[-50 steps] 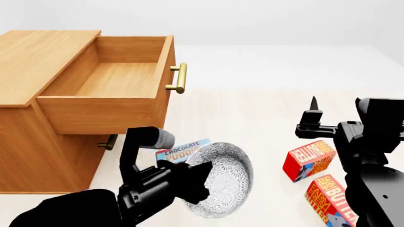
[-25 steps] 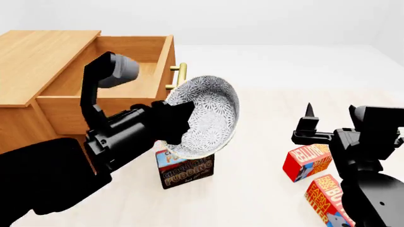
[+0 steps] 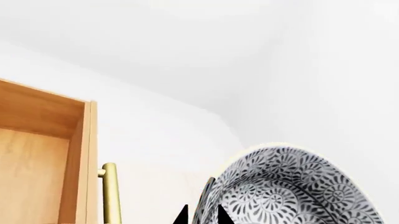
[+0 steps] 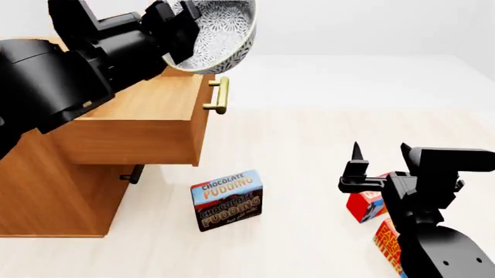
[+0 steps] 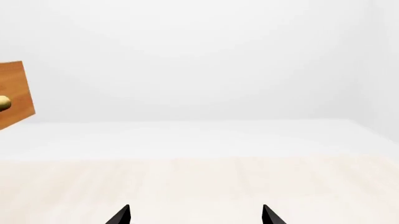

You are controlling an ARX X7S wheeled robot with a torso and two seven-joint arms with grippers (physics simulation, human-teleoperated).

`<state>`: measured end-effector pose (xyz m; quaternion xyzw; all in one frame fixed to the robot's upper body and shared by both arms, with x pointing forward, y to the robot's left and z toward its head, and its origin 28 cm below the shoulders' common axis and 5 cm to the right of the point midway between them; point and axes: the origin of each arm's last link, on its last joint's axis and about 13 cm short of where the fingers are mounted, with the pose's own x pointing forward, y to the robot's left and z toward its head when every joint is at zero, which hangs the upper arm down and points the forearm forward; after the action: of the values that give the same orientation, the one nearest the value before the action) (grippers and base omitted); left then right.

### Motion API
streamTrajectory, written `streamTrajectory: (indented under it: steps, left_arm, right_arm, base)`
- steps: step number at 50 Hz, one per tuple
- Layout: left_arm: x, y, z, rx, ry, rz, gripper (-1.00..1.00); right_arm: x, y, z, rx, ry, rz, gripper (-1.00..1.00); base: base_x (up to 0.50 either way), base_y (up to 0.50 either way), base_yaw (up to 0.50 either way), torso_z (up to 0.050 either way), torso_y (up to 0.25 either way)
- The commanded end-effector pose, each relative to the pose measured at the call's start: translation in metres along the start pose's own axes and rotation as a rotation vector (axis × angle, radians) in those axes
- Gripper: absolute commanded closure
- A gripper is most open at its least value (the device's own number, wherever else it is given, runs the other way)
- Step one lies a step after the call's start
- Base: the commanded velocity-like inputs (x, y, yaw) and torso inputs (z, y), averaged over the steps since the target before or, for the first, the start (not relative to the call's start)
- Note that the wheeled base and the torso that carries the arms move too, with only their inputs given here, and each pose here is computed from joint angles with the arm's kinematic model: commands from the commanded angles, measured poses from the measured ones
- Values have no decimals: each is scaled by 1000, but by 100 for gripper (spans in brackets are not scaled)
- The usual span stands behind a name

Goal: Put the bowl in the top drawer of the cabinet.

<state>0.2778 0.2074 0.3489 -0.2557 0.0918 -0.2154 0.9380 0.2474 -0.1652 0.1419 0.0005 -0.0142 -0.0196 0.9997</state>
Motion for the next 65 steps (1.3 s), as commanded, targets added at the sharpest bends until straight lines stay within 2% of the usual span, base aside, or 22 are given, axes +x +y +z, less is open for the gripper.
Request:
streamTrajectory:
  steps: [1,13,29,41,51,65]
  left_arm:
    - [23,-1,33,-35,-29,138,100]
    - [62,22,43,-82,-33,318,100]
    - [93,49,39,-116,-27,455,100]
    - [103,62,40,-154,-30,511,100]
    - [104,67,42,-159,-48,532,100]
    - [117,81,30,-106,-48,615,100]
  right_arm:
    - [-3,4,-6,12,6,27,-100]
    - [-7,4,-6,17,-1,26,-100]
    - [-11,1,-9,19,-2,19,-100]
    - [-11,-1,-12,10,3,12,-100]
    - [-12,-1,-14,6,11,11,-100]
    - [-12,-2,-16,9,17,8,-100]
  base:
    - [0,0,0,0,0]
    - [0,0,0,0,1]
    - [0,0,0,0,0]
    - [0,0,0,0,1]
    - [0,0,0,0,1]
    - [0,0,0,0,0]
